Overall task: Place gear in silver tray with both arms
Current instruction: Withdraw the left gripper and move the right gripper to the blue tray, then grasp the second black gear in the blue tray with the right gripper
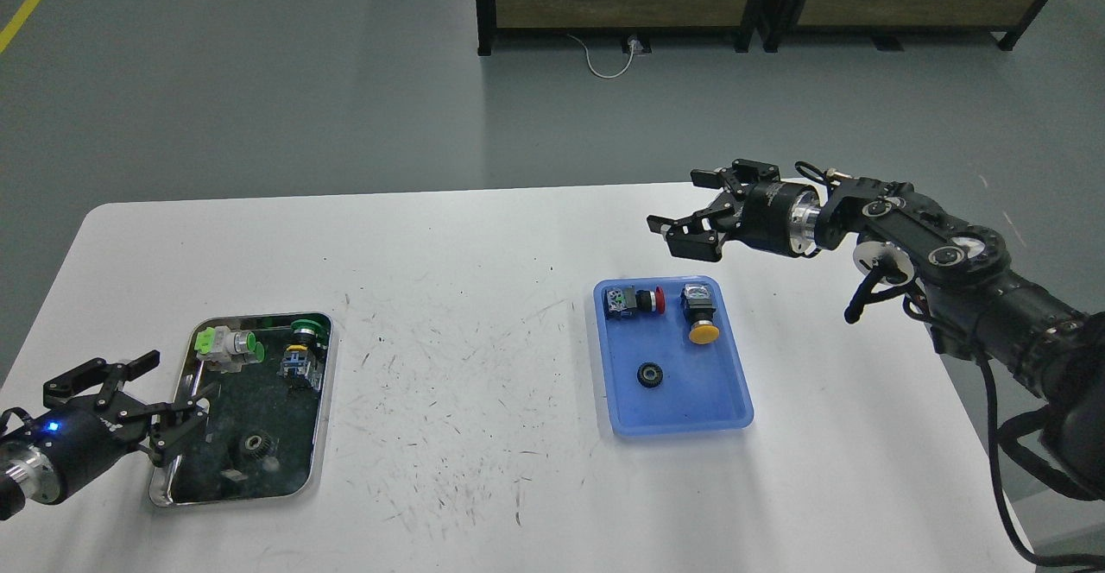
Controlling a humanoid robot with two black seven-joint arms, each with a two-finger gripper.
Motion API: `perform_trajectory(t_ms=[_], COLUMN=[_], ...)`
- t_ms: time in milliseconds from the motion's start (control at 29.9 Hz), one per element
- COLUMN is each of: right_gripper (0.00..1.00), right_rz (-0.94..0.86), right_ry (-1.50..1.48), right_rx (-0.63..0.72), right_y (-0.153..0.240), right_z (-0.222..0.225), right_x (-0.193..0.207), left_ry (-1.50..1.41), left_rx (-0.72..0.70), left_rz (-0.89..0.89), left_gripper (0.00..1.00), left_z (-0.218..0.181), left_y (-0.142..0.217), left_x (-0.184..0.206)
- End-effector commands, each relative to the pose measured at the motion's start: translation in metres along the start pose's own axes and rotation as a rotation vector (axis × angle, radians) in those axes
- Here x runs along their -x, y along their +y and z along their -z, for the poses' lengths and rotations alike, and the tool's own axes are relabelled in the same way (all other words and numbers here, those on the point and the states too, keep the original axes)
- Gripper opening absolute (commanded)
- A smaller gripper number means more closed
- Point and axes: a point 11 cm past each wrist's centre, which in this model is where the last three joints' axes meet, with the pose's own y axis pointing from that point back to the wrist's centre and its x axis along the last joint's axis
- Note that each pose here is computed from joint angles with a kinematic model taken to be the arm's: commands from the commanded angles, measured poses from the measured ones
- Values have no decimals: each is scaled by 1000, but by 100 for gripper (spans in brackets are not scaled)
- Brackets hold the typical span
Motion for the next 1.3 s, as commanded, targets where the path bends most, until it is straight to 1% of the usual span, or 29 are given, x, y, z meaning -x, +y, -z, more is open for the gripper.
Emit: perform_trajectory(t_ms=[0, 100, 200, 301, 501, 735, 969, 1270], right_gripper=[99, 99, 99, 99, 99, 99, 91, 90], right_rz=[66, 113, 158, 208, 258, 320, 332, 328], right_ry=[35, 60, 86, 111, 151, 203, 213, 207], right_rx=[40, 82, 128, 166, 228, 284, 298, 344], right_y=[1, 1, -1, -4, -5, -10, -14, -9], right_z=[-10, -21, -32, -42, -56, -72, -77, -102], right_x=[17, 29, 42, 57, 70, 90, 96, 99], left_ry=[1, 25, 29, 19, 28, 21, 18, 16], left_rx=[49, 74, 107, 133, 156, 167, 166, 168], left_rz=[-46, -103, -124, -139, -161, -166, -168, -171], left_gripper=[97, 97, 97, 97, 97, 97, 97, 97], left_z=[-26, -46, -64, -78, -95, -105, -108, -109], left_y=[1, 2, 1, 1, -1, -3, -4, -4], left_x=[-25, -47, -59, -67, -76, -79, -80, -81])
